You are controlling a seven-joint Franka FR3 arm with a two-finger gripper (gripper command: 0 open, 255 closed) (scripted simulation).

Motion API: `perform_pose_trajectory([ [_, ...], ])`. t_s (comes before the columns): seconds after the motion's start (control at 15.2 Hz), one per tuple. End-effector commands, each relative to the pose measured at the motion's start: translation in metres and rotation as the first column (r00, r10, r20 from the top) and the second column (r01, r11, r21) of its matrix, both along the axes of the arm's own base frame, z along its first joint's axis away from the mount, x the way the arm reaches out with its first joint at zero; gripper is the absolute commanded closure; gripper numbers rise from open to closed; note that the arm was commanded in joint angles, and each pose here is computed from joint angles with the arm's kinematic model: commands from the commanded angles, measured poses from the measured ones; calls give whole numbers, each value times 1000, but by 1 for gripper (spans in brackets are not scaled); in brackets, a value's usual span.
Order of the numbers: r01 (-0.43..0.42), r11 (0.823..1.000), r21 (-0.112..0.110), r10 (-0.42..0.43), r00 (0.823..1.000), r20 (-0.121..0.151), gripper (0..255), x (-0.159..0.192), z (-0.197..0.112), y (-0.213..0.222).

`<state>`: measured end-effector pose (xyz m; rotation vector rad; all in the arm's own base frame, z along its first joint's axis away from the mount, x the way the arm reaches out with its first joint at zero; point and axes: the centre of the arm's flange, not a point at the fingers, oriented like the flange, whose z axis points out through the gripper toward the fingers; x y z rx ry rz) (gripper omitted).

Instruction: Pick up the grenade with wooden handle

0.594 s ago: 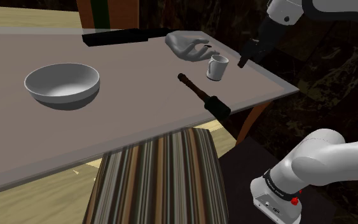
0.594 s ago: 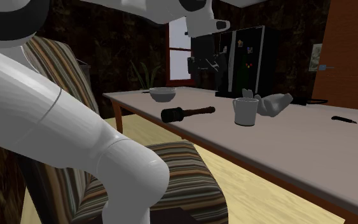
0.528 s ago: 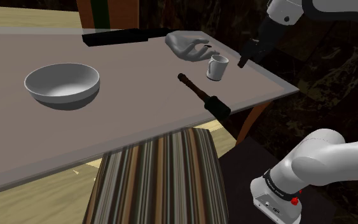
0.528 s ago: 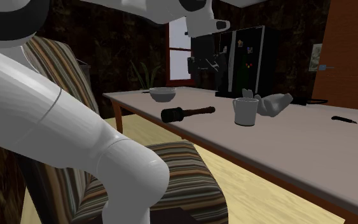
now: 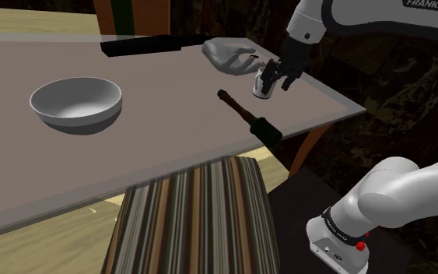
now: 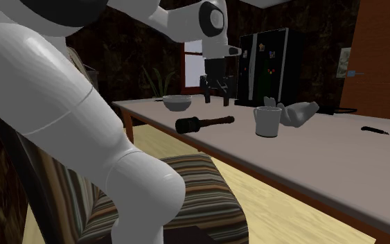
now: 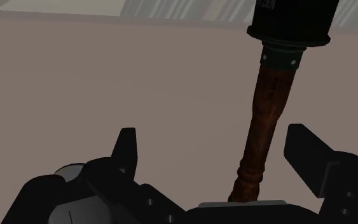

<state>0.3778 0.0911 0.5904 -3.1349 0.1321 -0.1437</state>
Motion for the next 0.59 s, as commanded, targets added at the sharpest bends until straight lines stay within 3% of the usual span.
perform_pose_trajectory([
  [0.0,6,1000,21,-5,1000,-28,0,11,-15,16],
  [0.33,19,997,69,-13,996,-93,0,43,-49,57],
  [0.53,19,997,69,-13,996,-93,0,43,-64,57],
])
